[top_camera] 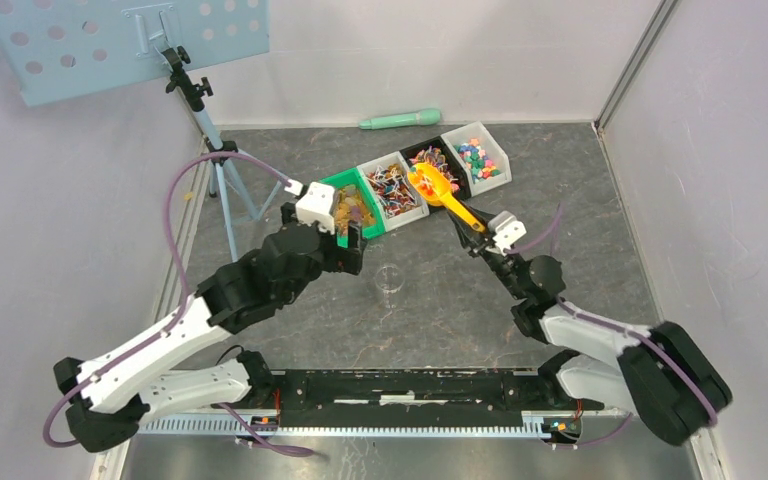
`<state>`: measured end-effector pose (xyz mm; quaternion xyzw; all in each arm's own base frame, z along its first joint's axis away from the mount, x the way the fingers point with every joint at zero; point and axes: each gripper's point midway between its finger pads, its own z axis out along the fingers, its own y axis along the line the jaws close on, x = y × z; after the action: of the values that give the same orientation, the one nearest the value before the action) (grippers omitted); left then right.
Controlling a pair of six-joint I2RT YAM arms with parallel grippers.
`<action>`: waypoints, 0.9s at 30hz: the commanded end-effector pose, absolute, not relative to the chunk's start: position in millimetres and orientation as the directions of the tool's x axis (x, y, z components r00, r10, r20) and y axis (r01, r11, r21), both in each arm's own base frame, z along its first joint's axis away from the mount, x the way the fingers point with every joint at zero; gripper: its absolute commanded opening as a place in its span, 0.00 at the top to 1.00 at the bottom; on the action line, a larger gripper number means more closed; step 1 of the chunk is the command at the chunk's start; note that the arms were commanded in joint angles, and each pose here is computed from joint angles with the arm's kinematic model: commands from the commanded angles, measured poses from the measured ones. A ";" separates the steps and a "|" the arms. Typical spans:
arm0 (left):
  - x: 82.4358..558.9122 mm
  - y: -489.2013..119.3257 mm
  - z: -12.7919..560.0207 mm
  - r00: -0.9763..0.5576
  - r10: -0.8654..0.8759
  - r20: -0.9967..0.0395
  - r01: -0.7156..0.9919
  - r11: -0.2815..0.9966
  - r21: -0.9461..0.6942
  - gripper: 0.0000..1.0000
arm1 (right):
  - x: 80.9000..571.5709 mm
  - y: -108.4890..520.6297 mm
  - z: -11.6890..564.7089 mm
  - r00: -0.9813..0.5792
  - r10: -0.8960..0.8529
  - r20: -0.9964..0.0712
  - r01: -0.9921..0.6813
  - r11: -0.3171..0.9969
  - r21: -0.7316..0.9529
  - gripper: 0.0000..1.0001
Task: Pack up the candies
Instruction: Place the fake candies in the packing bottle.
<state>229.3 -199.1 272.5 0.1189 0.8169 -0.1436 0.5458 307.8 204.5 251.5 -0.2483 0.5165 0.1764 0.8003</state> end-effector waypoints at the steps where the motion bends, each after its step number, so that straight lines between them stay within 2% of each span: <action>1: 227.7 -159.0 283.3 -0.269 0.183 -0.946 0.331 0.939 0.088 0.00 | 284.6 207.1 248.2 0.415 -0.036 -0.909 -0.594 0.746 -0.301 1.00; 7: 215.4 -123.7 275.1 -0.232 0.190 -0.954 0.282 0.952 0.121 0.00 | 259.6 204.7 245.5 0.423 -0.098 -0.901 -0.635 0.677 -0.372 1.00; 15: 205.9 -98.5 266.1 -0.215 0.170 -0.962 0.236 0.965 0.118 0.00 | 225.3 206.6 244.0 0.420 -0.048 -0.906 -0.713 0.600 -0.362 1.00; 27: 203.7 -97.9 263.1 -0.202 0.164 -0.966 0.249 0.962 0.111 0.00 | 187.8 212.6 231.6 0.365 -0.021 -0.931 -0.816 0.474 -0.331 1.00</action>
<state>201.3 -99.1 262.0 0.1198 0.7790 -0.0501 0.6134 202.0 210.3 229.8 -0.4170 0.4991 0.2575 0.7146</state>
